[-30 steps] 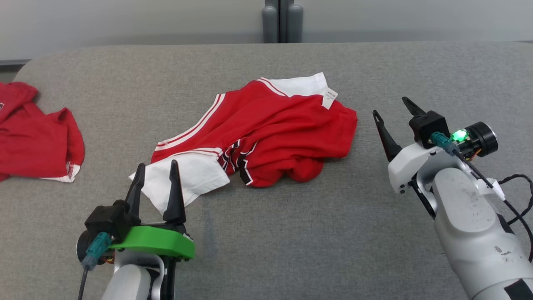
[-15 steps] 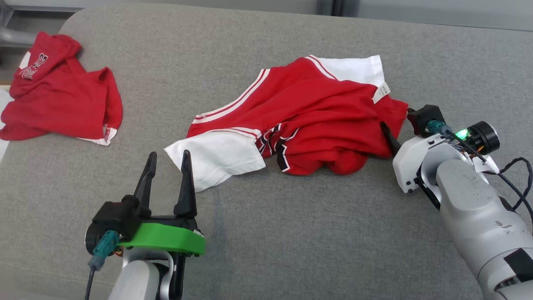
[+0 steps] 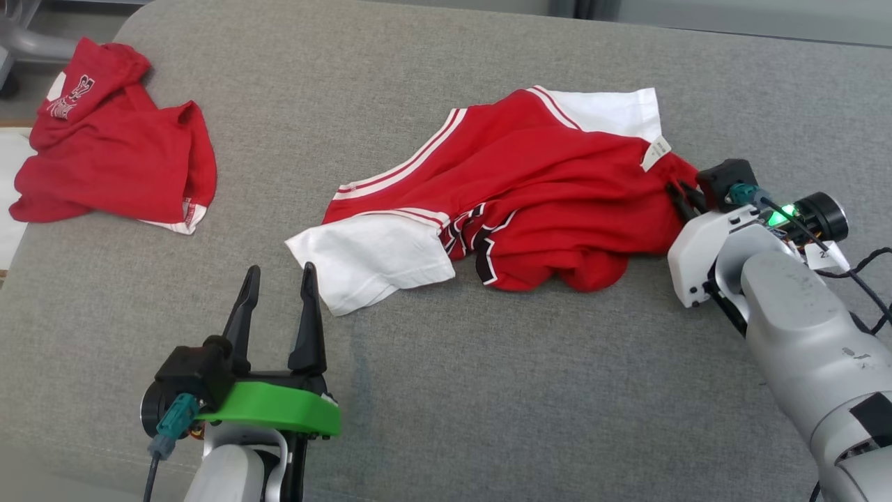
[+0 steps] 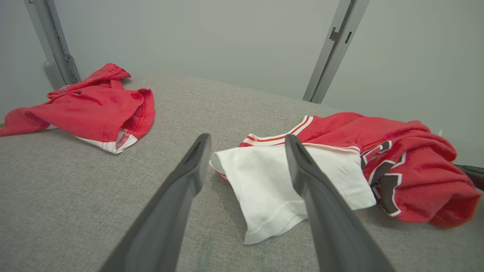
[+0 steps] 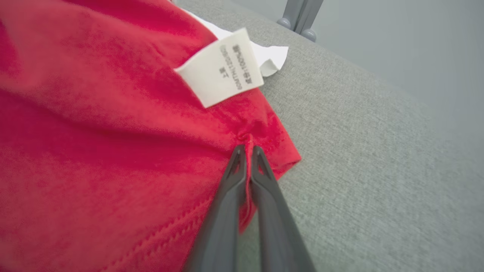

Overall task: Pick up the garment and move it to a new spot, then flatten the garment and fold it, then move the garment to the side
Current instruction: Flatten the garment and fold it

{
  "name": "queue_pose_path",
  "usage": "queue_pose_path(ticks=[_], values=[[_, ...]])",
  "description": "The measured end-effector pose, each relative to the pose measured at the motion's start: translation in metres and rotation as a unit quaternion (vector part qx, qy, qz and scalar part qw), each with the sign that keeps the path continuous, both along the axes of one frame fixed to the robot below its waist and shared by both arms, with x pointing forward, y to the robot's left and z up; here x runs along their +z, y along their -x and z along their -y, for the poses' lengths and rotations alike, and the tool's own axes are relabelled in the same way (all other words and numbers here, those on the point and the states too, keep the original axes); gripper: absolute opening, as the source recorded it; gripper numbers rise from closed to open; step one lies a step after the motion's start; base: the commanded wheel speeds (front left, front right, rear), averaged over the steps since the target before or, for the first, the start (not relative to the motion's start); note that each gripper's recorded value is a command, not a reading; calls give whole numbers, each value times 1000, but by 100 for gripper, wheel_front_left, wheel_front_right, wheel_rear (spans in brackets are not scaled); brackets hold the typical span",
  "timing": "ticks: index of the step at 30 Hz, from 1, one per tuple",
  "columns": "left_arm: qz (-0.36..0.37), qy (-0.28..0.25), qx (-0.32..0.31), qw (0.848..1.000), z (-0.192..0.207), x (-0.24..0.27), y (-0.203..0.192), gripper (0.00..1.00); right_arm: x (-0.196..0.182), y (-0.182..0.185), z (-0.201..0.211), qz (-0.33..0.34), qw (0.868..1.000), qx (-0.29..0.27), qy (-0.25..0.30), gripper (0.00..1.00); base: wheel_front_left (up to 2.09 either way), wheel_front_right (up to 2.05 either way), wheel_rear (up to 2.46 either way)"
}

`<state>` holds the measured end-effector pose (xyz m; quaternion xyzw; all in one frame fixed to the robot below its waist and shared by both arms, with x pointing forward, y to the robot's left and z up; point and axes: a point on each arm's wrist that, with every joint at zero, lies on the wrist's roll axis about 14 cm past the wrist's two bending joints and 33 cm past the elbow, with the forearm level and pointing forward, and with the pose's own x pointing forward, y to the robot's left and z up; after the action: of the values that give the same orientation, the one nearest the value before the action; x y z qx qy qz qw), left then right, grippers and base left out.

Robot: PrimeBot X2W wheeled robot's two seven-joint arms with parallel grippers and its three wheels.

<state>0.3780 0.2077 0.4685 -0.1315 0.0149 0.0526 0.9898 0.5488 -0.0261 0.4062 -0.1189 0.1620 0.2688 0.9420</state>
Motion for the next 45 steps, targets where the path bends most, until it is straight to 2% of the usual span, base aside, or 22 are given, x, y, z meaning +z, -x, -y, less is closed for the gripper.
queue_pose_path(ticks=[8,13,16,21,25,30,33,37,38,40,41,45], values=[[4,5,-19,1000,13,1,-4,100,68,-34,34,99,995,-29,-6,0,0,0,0],[11,9,-36,999,24,4,-10,100,139,-47,49,204,978,-33,-15,0,0,0,0],[15,11,-43,999,29,6,-13,100,159,-38,53,244,969,-26,-14,0,0,0,0],[19,15,-53,998,36,8,-15,100,137,1,59,245,969,-6,-2,0,0,0,0],[21,17,-60,998,42,9,-16,100,111,46,57,228,974,17,-5,0,0,0,0],[28,18,-74,997,51,13,-19,100,84,111,39,198,978,53,-24,0,0,0,0],[29,19,-79,996,55,13,-19,100,75,144,27,190,978,88,-19,0,0,0,0],[30,19,-87,996,61,14,-21,100,56,179,24,158,981,107,-16,0,0,0,0],[31,19,-90,995,63,15,-21,100,52,184,26,152,982,109,-10,21,0,0,0],[34,19,-98,994,68,16,-23,100,45,192,32,141,984,106,-2,51,0,0,0],[35,18,-100,994,70,17,-23,100,44,195,34,135,986,100,-7,100,0,0,0],[41,19,-106,993,74,21,-23,100,45,204,45,125,989,78,-25,100,0,0,0]])
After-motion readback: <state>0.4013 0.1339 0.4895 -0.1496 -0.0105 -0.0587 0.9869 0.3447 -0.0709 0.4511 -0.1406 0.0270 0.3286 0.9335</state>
